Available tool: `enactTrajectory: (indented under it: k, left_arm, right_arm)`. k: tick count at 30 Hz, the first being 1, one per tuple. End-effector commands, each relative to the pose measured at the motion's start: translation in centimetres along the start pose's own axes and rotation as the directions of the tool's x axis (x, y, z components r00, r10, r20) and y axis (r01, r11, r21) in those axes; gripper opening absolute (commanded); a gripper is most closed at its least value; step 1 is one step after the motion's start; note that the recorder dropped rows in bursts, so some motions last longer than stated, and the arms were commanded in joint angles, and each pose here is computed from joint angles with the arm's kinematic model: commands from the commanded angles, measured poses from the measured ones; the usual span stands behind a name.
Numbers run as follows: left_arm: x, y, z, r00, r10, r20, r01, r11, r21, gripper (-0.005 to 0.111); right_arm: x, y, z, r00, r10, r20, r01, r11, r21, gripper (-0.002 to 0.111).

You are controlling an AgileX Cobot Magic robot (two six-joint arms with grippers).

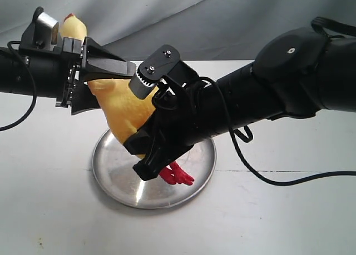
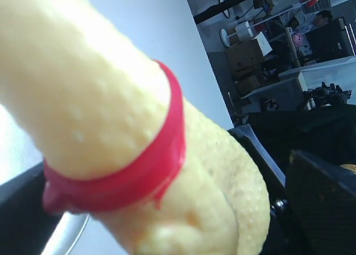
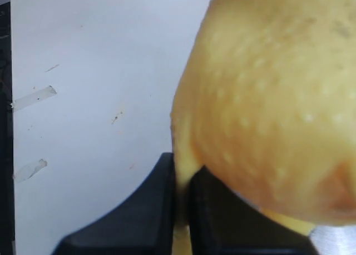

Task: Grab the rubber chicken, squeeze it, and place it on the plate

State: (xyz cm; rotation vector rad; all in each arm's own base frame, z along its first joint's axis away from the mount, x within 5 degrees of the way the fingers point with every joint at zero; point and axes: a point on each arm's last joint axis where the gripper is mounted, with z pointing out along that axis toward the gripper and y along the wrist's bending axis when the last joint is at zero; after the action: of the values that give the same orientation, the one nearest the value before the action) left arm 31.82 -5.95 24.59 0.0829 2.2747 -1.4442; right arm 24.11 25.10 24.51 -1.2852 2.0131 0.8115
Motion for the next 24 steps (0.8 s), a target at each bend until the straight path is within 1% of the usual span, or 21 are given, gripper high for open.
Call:
enactTrajectory:
  k: [1, 5, 10, 11, 12, 13, 14, 16, 18, 19, 21, 24]
  left_arm:
    - [-0.23, -0.14, -0.03, 1.000, -0.003, 0.009, 0.003, 1.000, 0.006, 0.104]
    - [0.00, -0.46, -0.04, 1.000, -0.002, -0.017, 0.003, 0.999, 0.041, 0.104]
    - [0.09, -0.44, -0.04, 1.000, 0.002, -0.026, -0.001, 0.999, 0.038, 0.104]
    - [0.09, -0.44, -0.04, 1.000, 0.002, -0.026, -0.001, 0.999, 0.038, 0.103]
    - [0.13, -0.46, -0.04, 1.000, 0.000, -0.031, 0.002, 0.999, 0.041, 0.099]
    - [0.16, -0.46, -0.04, 0.999, -0.001, -0.034, 0.003, 0.999, 0.041, 0.094]
    - [0.17, -0.45, -0.04, 0.999, -0.001, -0.035, 0.002, 0.999, 0.040, 0.083]
    - [0.09, -0.34, -0.04, 1.000, -0.001, -0.027, 0.002, 1.000, 0.028, 0.053]
    - [0.01, -0.23, -0.03, 1.000, 0.005, -0.017, -0.005, 1.000, 0.016, 0.012]
    - [0.00, -0.25, -0.03, 0.999, 0.029, -0.016, -0.029, 0.999, 0.018, 0.001]
    - [-0.05, -0.28, -0.03, 0.999, 0.034, -0.011, -0.034, 0.999, 0.021, 0.004]
    - [-0.05, -0.28, -0.03, 0.999, 0.034, -0.011, -0.034, 0.999, 0.021, 0.004]
  right_arm:
    - [-0.18, 0.15, -0.19, 1.000, -0.008, 0.011, 0.008, 1.000, 0.000, 0.000]
    - [-0.19, 0.12, -0.19, 1.000, -0.008, 0.012, 0.008, 1.000, 0.003, 0.000]
    - [-0.19, 0.12, -0.19, 1.000, -0.008, 0.012, 0.008, 1.000, 0.003, 0.000]
    - [-0.19, 0.12, -0.19, 1.000, -0.008, 0.012, 0.008, 1.000, 0.003, 0.000]
    - [-0.19, 0.12, -0.19, 1.000, -0.008, 0.012, 0.008, 1.000, 0.003, 0.000]
    - [-0.19, 0.12, -0.19, 1.000, -0.008, 0.012, 0.008, 1.000, 0.003, 0.000]
    - [-0.19, 0.12, -0.19, 1.000, -0.008, 0.012, 0.008, 1.000, 0.003, 0.000]
    - [-0.19, 0.12, -0.19, 1.000, -0.008, 0.012, 0.008, 1.000, 0.003, 0.000]
    - [-0.19, 0.12, -0.19, 1.000, -0.008, 0.012, 0.008, 1.000, 0.003, 0.000]
    - [-0.19, 0.12, -0.19, 1.000, -0.008, 0.012, 0.008, 1.000, 0.003, 0.000]
    - [-0.18, 0.14, -0.19, 1.000, -0.008, 0.012, 0.008, 1.000, 0.001, 0.000]
    - [-0.18, 0.14, -0.19, 1.000, -0.008, 0.012, 0.008, 1.000, 0.001, 0.000]
